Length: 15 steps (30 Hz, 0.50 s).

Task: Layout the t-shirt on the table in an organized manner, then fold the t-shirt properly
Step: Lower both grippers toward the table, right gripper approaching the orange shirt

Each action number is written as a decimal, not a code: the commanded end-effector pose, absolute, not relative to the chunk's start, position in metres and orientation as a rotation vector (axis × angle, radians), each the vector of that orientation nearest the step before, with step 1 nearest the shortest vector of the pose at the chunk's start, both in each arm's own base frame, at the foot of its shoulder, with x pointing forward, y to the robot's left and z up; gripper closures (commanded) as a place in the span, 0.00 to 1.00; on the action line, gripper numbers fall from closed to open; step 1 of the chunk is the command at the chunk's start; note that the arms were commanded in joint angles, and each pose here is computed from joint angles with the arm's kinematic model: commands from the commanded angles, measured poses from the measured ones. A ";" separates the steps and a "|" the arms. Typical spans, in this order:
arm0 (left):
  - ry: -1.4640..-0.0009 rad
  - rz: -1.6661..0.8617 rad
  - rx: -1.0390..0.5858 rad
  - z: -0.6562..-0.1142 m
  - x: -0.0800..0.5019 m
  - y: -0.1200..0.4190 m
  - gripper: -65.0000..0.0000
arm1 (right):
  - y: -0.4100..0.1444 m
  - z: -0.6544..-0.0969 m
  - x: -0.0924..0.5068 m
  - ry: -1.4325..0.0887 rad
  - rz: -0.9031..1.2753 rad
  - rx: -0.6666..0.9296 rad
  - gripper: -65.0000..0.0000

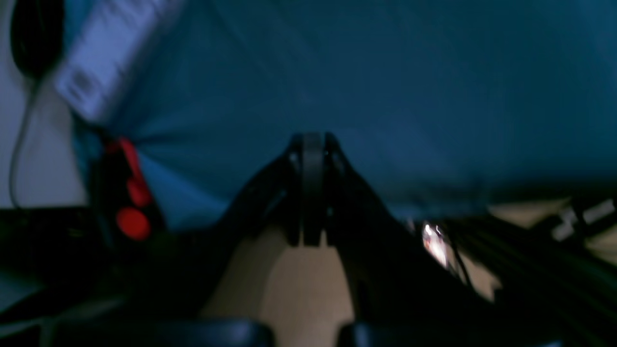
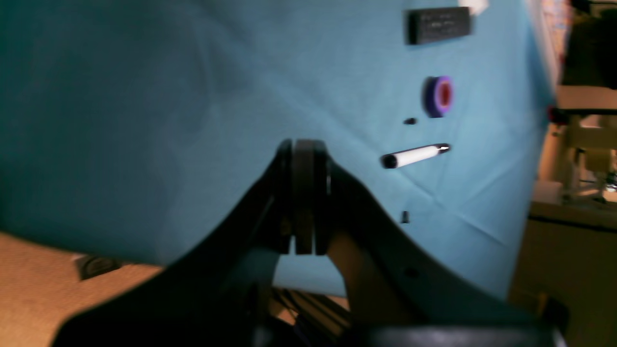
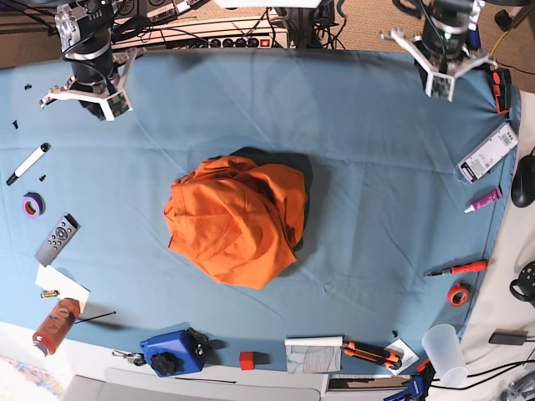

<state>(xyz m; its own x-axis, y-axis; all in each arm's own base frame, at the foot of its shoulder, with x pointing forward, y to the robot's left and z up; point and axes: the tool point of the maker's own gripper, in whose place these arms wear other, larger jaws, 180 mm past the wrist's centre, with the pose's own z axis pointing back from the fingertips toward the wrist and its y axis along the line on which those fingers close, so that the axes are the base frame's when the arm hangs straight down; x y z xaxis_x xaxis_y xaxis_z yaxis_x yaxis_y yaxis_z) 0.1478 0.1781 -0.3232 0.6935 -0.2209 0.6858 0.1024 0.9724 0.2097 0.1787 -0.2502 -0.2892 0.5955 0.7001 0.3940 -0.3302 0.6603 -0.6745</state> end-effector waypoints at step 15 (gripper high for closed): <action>-1.081 -0.395 -0.031 -0.275 0.200 0.126 0.55 | -0.217 -0.250 0.237 -0.990 0.464 -0.454 0.63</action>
